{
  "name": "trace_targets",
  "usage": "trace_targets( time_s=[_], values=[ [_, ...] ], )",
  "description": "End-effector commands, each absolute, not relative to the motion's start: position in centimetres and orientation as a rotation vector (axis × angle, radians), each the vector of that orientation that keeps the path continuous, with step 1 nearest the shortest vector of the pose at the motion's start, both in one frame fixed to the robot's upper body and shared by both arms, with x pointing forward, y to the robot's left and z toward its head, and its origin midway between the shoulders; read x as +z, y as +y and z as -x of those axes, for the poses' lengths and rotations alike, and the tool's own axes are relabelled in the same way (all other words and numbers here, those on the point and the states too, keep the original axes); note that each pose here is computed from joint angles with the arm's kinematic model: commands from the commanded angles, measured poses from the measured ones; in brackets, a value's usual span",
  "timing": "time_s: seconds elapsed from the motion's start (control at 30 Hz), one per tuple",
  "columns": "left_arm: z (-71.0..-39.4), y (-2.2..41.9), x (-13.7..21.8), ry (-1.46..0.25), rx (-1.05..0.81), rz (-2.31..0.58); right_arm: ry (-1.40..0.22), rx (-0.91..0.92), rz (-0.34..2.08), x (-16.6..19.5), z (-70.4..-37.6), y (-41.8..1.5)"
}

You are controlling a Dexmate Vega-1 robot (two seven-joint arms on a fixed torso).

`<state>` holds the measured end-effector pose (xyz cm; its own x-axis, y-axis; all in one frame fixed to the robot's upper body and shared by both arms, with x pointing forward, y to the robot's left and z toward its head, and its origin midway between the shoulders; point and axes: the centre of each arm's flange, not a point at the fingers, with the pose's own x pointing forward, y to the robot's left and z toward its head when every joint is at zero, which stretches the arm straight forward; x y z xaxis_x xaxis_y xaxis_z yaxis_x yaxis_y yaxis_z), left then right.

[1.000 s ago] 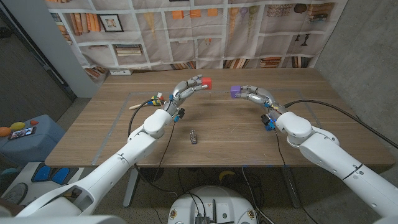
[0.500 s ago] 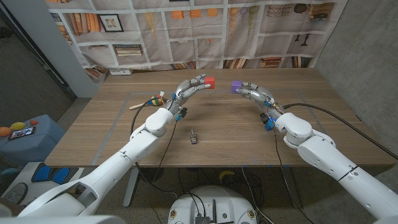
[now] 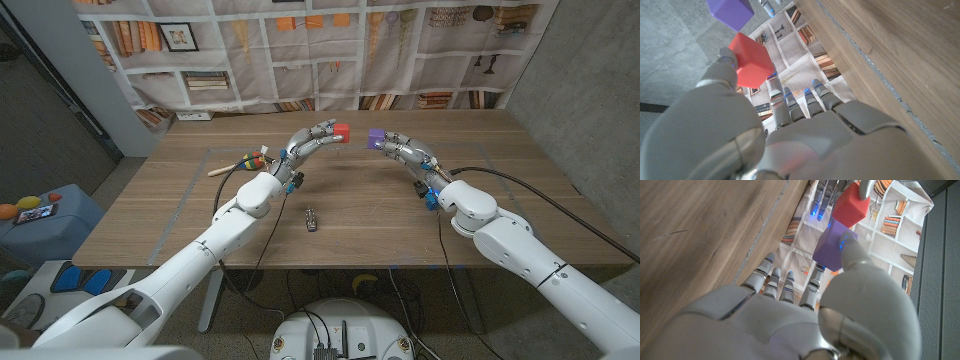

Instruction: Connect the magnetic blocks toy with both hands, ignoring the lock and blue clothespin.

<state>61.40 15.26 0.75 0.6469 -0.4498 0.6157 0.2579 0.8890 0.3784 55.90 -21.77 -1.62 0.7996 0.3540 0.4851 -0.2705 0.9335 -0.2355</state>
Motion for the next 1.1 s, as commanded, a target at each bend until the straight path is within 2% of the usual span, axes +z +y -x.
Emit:
trace_targets(
  time_s=[0.03, 1.1],
  values=[
    [-61.5, 14.7, 0.8, -0.767, -0.426, -0.266, -0.547, 0.353, 0.139, -1.6, -56.4, -21.3],
    [-61.7, 13.7, 0.7, -0.769, -0.459, -0.269, -0.559, 0.395, 0.104, -1.4, -56.5, -19.8]
  ],
)
